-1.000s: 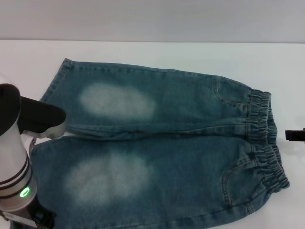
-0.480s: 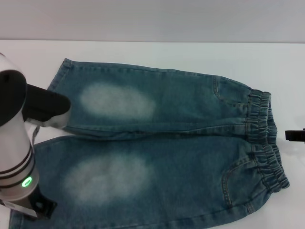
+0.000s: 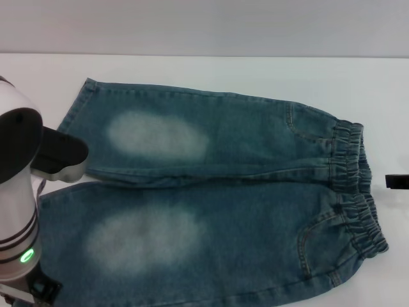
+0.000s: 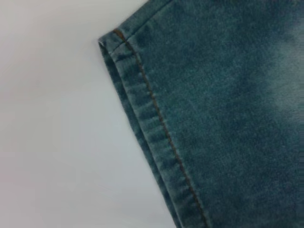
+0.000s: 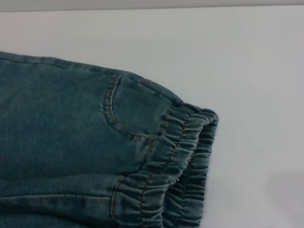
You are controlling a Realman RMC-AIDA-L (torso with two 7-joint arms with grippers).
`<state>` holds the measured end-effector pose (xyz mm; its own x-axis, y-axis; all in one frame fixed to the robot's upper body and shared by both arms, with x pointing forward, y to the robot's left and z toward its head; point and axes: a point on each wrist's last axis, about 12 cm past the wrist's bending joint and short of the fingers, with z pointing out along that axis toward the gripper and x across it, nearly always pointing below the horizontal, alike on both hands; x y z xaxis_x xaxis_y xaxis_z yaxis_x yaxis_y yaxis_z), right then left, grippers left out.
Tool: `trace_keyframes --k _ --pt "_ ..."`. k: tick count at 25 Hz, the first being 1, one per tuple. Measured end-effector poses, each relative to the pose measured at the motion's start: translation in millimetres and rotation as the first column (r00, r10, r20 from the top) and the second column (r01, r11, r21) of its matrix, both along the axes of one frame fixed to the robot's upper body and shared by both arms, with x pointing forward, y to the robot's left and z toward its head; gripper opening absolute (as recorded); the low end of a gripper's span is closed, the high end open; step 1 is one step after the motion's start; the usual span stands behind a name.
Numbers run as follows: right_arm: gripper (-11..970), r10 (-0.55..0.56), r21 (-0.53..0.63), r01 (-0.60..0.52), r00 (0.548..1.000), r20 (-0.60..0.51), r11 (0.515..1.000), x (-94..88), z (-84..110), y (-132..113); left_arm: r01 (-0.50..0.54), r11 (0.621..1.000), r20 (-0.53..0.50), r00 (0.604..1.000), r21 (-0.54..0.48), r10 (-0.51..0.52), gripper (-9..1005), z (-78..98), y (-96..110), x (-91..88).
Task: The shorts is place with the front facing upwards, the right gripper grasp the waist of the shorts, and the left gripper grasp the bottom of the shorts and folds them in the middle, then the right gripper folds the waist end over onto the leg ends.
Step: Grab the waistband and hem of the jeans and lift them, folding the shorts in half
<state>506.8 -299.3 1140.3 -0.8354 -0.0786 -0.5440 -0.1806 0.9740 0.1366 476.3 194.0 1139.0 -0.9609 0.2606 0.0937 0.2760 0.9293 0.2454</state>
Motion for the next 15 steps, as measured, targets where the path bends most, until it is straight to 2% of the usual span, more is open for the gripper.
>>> trace_keyframes --k 2,7,13,15 --pt "576 0.001 0.000 -0.001 1.000 0.001 1.000 0.3 0.2 0.2 0.002 1.000 0.003 1.000 -0.006 -0.002 214 1.1 -1.3 -0.5" --pt "576 0.003 0.000 -0.003 1.000 0.004 1.000 1.0 1.0 0.8 0.006 1.000 0.008 1.000 -0.011 -0.006 462 2.2 -2.3 -0.5" --pt "576 0.003 0.000 -0.003 1.000 0.004 1.000 1.1 1.2 0.8 0.003 1.000 0.003 1.000 -0.010 -0.003 697 0.9 -1.3 -1.1" --pt "576 0.003 0.000 -0.003 1.000 0.004 1.000 1.1 1.1 0.8 0.003 1.000 -0.005 1.000 -0.013 -0.003 710 -0.3 -1.0 -2.0"
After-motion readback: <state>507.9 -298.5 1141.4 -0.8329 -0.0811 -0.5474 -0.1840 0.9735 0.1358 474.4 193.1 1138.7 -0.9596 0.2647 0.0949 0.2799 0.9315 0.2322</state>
